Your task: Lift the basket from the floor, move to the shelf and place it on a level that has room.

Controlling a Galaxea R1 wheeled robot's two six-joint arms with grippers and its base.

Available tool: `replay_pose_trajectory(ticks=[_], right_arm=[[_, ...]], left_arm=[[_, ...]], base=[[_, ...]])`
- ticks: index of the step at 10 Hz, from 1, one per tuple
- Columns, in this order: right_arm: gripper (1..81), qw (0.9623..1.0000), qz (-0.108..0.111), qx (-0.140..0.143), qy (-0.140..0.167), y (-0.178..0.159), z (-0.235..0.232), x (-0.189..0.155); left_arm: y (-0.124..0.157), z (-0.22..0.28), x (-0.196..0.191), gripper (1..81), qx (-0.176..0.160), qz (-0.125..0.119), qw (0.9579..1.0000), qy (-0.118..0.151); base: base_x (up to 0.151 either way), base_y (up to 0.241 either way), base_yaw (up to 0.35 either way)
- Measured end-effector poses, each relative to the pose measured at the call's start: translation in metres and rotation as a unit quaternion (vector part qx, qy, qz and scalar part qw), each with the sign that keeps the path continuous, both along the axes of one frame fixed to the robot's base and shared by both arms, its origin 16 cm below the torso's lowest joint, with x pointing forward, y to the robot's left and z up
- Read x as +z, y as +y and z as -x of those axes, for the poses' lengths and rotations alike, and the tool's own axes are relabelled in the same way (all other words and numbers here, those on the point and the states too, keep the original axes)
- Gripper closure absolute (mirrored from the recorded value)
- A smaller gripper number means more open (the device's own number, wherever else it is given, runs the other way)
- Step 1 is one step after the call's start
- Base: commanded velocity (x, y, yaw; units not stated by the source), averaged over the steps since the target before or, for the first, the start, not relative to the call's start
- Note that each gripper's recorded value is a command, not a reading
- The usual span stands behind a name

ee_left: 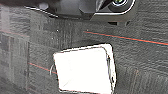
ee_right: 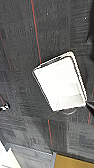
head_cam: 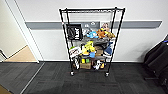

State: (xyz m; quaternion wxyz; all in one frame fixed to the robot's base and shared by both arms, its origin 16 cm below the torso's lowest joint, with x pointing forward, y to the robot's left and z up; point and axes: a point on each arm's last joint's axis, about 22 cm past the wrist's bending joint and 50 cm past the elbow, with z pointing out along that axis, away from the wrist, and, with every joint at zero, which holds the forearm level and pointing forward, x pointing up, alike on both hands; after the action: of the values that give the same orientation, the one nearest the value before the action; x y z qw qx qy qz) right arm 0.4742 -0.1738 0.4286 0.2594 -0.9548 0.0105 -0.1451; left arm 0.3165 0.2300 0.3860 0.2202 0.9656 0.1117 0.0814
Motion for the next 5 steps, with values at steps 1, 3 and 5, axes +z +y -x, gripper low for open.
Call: replay_pose_trajectory(ticks=[1, 3, 5], right_arm=[[1.0, 1.0000, 0.000, 0.000, 0.003, 0.001, -0.010, -0.010], [1.0, 0.9999, -0.003, 0.000, 0.010, 0.004, -0.023, -0.031], [1.0, 0.9998, -0.005, 0.000, 0.019, 0.008, -0.026, -0.047]], left_arm=[[0.001, -0.005, -0.010, 1.0, 0.002, 0.000, 1.0000, 0.006], [0.001, -0.003, -0.031, 1.0, 0.005, 0.000, 0.9997, 0.023], [0.001, -0.001, -0.045, 1.0, 0.012, 0.002, 0.9992, 0.037]], base=[[0.000, 0.000, 0.000], [0.000, 0.000, 0.000], [0.000, 0.000, 0.000]])
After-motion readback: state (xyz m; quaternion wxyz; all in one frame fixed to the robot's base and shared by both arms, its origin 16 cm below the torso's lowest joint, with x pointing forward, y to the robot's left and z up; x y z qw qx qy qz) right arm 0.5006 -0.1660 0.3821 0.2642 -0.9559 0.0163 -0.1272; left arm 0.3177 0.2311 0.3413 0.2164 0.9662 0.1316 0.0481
